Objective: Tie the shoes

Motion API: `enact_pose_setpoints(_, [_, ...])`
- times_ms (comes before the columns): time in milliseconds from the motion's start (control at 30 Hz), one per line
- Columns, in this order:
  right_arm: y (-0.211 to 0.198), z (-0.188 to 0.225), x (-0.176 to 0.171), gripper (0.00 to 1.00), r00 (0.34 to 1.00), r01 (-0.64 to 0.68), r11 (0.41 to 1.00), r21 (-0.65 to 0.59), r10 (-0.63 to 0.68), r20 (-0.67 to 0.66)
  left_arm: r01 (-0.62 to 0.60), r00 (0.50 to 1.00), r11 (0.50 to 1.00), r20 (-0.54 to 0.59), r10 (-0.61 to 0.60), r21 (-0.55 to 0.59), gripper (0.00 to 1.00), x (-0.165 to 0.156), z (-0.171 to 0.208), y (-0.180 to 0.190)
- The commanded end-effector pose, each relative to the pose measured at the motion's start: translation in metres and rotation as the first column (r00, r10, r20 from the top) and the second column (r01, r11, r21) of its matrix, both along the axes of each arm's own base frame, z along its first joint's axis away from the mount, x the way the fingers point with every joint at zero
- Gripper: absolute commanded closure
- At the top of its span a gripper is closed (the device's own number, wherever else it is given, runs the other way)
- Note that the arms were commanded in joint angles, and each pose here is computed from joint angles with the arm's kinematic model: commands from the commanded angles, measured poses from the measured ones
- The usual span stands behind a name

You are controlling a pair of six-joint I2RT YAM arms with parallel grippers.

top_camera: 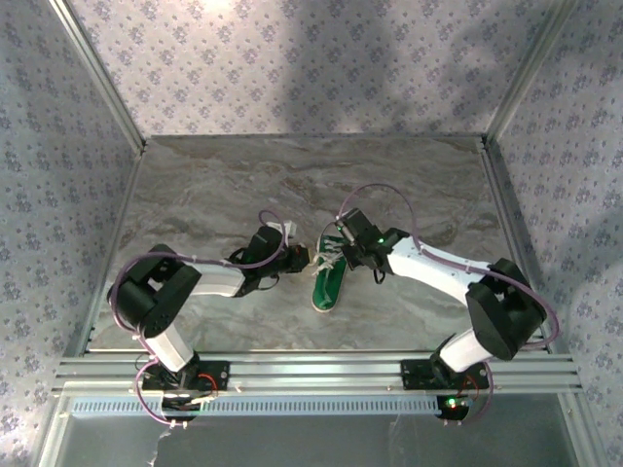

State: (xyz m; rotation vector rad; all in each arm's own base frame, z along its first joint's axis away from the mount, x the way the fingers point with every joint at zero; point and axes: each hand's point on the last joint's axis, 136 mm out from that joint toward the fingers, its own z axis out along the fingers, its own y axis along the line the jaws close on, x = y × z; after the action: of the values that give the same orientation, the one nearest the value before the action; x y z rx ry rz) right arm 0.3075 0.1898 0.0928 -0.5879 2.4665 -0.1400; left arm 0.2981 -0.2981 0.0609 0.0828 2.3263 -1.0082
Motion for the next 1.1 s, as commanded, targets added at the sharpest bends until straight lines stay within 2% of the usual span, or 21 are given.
enact_pose_setpoints(0, [-0.022, -0.001, -0.002, 1.00, 0.998, 0.058, 0.989, -0.133, -0.058, 0.002, 0.014, 0.999, 1.000, 0.047, -0.012, -0.028, 1.00, 0.002, 0.015, 0.001])
enact_pose_setpoints(267, [-0.025, -0.003, -0.001, 1.00, 0.997, 0.078, 0.982, -0.172, -0.080, -0.004, -0.023, 0.999, 1.000, 0.034, 0.022, 0.014, 1.00, 0.001, 0.007, 0.017])
enact_pose_setpoints(1067, [-0.035, -0.015, -0.004, 1.00, 0.991, 0.116, 0.976, -0.187, -0.127, -0.050, -0.114, 0.993, 0.984, -0.013, 0.117, 0.138, 1.00, -0.003, -0.016, 0.050])
